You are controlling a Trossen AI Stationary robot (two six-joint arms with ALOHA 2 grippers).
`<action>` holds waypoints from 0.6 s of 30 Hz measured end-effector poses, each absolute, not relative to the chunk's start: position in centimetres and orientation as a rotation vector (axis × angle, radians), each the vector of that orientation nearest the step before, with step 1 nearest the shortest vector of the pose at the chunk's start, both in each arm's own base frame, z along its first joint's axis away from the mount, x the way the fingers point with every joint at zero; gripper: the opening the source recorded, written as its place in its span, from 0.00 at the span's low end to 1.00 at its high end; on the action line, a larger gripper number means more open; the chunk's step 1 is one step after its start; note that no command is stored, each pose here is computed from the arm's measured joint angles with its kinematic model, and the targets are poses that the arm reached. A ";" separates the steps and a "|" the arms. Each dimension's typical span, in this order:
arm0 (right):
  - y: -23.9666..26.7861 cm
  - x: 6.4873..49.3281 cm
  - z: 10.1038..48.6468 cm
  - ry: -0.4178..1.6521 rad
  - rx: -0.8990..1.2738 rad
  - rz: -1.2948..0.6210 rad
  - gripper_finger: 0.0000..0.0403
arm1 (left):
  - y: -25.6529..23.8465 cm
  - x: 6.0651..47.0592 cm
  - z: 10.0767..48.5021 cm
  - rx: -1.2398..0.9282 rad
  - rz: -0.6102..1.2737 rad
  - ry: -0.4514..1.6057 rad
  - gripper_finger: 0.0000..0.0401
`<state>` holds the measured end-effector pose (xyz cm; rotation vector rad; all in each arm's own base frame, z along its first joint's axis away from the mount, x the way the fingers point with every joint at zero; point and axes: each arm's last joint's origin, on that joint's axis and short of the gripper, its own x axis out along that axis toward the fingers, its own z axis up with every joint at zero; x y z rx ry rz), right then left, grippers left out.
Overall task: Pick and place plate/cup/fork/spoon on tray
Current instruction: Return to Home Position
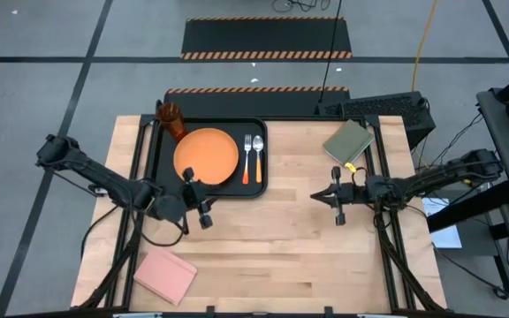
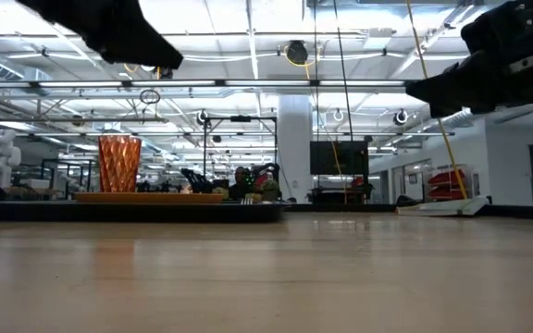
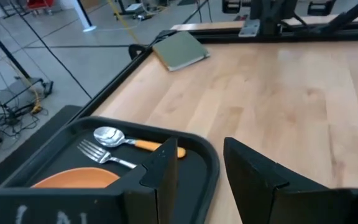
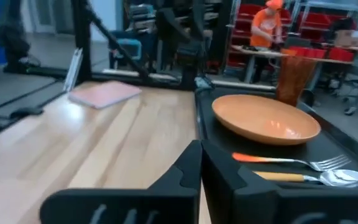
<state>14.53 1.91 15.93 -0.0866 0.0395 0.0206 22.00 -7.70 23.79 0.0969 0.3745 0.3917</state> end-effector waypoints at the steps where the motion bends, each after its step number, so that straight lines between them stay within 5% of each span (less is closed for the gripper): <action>1: 1.9 14.5 15.9 0.046 -0.099 0.031 0.00 | -7.4 21.8 23.6 0.098 0.389 0.373 0.34; 6: 1.9 14.2 15.9 0.053 -0.124 0.035 0.00 | -6.6 20.5 22.6 0.077 0.360 0.338 0.30; 18: 2.0 13.7 16.7 -0.011 -0.180 0.110 0.00 | -5.3 17.2 21.8 0.093 0.300 0.251 0.02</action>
